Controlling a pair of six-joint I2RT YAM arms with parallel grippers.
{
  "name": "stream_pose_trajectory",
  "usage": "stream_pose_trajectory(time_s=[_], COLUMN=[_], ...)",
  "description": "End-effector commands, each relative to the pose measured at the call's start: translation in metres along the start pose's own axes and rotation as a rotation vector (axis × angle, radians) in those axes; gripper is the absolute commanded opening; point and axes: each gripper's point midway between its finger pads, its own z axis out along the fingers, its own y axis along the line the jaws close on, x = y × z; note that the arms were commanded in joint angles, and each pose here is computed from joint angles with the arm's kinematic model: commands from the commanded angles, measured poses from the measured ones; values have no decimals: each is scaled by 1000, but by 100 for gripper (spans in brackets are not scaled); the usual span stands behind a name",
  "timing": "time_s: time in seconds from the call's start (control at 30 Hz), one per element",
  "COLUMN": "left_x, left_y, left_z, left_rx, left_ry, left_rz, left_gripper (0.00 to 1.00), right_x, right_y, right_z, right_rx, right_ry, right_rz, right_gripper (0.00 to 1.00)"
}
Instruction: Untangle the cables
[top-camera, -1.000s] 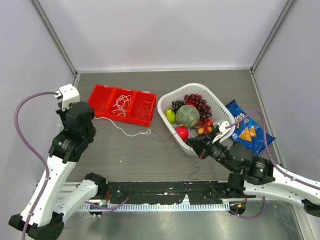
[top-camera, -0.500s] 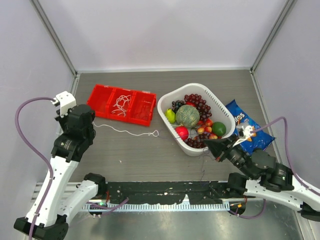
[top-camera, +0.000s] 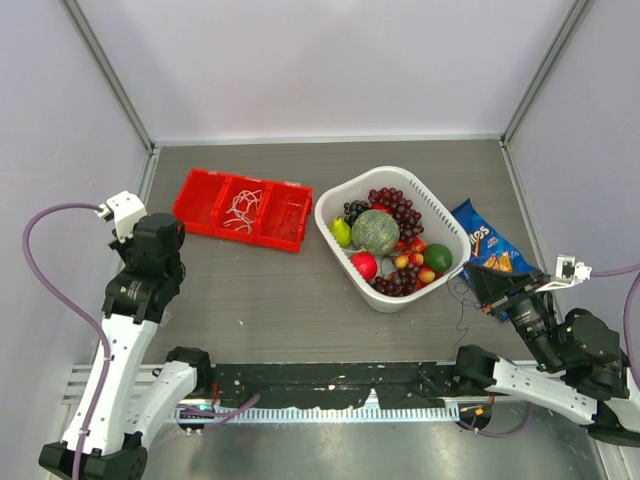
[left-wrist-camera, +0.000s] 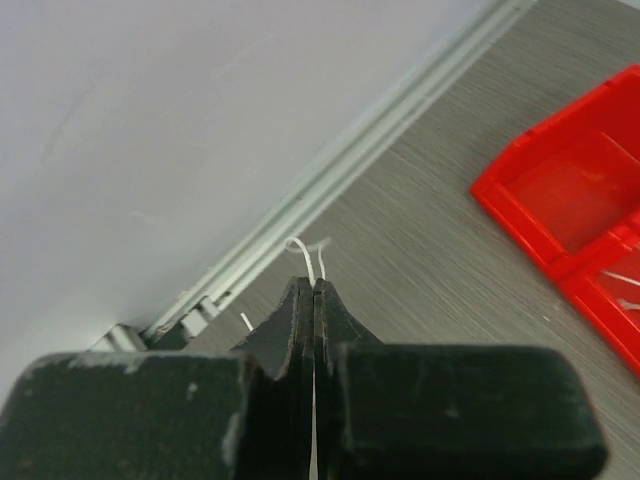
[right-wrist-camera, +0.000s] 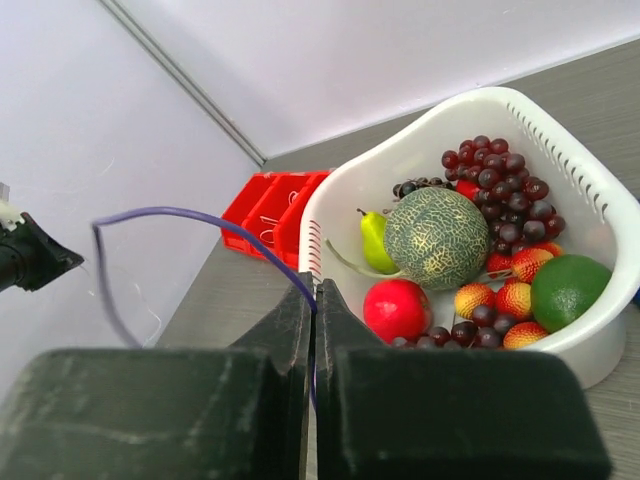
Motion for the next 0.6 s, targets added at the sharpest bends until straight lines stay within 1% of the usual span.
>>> stream_pose_trajectory(time_s=[0.0,0.03,0.07,0.1,0.13,0.17,0.2,0.23,0.27,0.33,0.4,0.47,0.5,0.57], left_x=[6,9,13,13,13,11,6,1,-6,-22,-33,-28,-19,10], left_y=[-44,-57,-72,-85,-98,-110,-118,-126,-131,-136,-133,-126,-123,-122], left_z=[-10,-14,-22,-31,-42,-54,-65,-77,-88,-106,-112,-102,-94,-79], left_rx=[257,325,418,504,600,687,753,827,887,976,985,911,860,775], left_ry=[52,81,116,140,167,186,199,209,212,210,204,211,227,298], left_rz=[-62,-64,-60,-65,-73,-91,-126,-155,-187,-238,-260,-258,-253,-249], left_gripper=[0,0,0,0,0,0,0,0,0,0,0,0,0,0], right_x=[13,21,38,40,60,70,67,81,81,88,87,82,85,93], right_y=[15,29,40,58,70,92,109,124,139,171,201,215,214,207], right_z=[12,16,27,31,42,51,57,65,71,82,89,98,104,113], right_rx=[-28,-79,-86,-149,-161,-218,-259,-300,-332,-412,-488,-501,-484,-433], right_ry=[31,62,121,141,208,247,231,276,272,305,313,285,282,283], right_rz=[-47,-62,-130,-139,-198,-224,-207,-241,-236,-250,-238,-231,-242,-259], right_gripper=[1,1,1,1,1,1,1,1,1,1,1,1,1,1])
